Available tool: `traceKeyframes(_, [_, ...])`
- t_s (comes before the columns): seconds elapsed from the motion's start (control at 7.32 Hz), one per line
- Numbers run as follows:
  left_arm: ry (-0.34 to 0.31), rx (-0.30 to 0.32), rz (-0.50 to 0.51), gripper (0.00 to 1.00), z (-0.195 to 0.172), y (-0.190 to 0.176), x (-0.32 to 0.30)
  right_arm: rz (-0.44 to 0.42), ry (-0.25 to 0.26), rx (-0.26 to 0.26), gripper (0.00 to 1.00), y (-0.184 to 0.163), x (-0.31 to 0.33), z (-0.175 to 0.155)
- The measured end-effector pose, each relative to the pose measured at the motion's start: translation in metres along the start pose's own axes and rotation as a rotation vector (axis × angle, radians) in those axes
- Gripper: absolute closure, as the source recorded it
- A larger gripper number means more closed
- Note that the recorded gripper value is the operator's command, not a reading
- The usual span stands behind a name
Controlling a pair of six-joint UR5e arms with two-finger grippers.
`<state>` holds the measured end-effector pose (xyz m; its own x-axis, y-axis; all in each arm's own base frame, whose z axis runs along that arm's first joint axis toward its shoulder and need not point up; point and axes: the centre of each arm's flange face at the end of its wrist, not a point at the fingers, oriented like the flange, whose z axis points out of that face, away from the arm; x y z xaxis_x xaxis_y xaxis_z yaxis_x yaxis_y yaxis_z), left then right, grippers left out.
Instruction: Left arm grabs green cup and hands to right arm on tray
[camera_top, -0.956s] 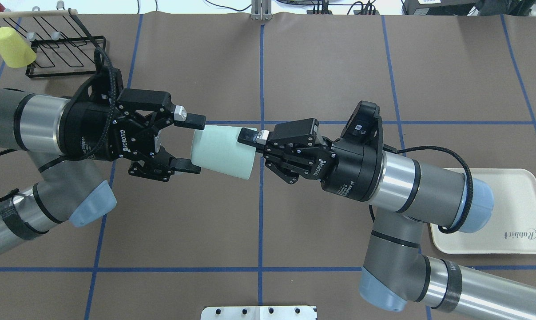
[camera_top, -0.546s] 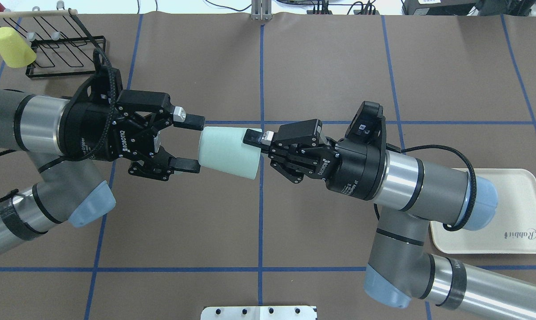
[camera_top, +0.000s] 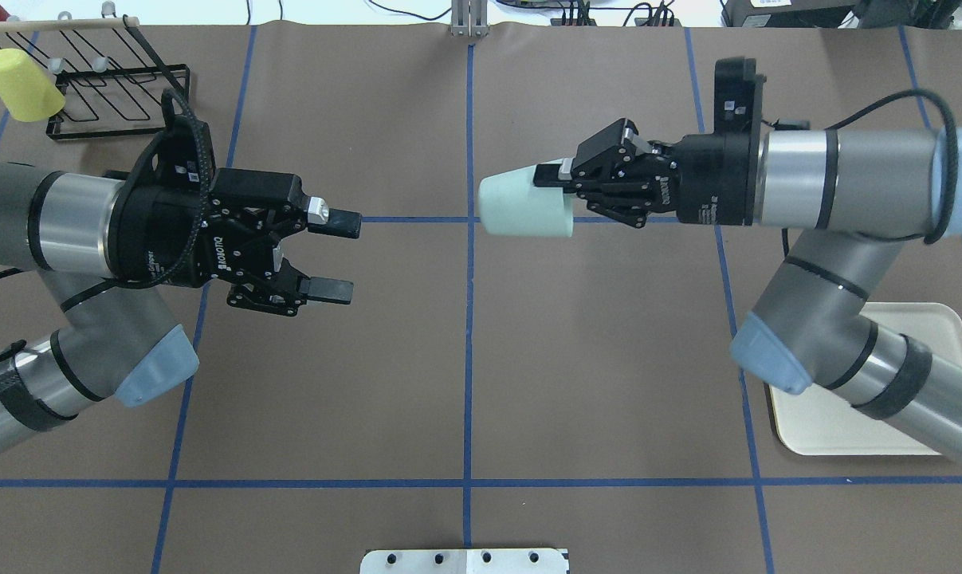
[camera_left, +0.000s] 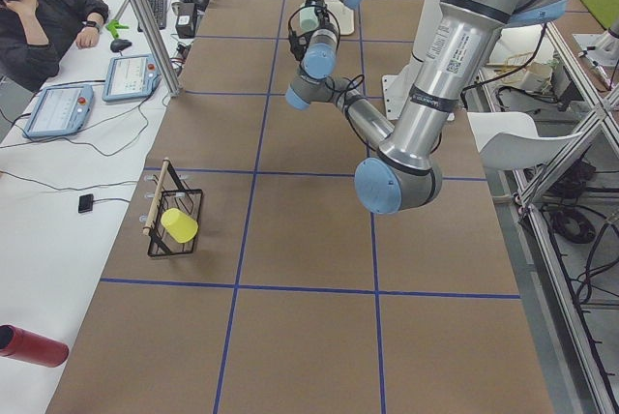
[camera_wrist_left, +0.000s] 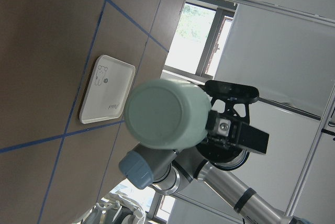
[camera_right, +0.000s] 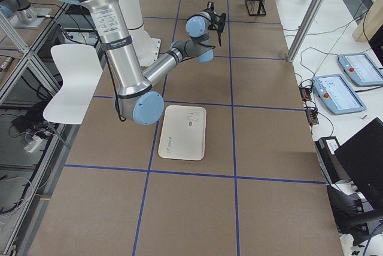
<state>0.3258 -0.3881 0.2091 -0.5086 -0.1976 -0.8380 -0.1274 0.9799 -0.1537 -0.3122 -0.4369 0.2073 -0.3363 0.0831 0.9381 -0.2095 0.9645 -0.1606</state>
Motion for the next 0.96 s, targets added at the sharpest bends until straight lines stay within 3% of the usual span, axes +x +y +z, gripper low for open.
traceKeyframes(0.14, [-0.038,0.035,0.076,0.00,-0.009,-0.006,-0.012,-0.045,0.104,0.017,1.00,-0.027,0.003,-0.018])
traceKeyframes(0.55, [-0.209,0.178,0.272,0.00,-0.054,-0.044,-0.018,-0.169,0.352,0.108,1.00,-0.083,0.039,-0.062])
traceKeyframes(0.96, [-0.440,0.293,0.495,0.00,-0.146,-0.075,-0.042,-0.270,0.576,0.189,1.00,-0.128,0.093,-0.141])
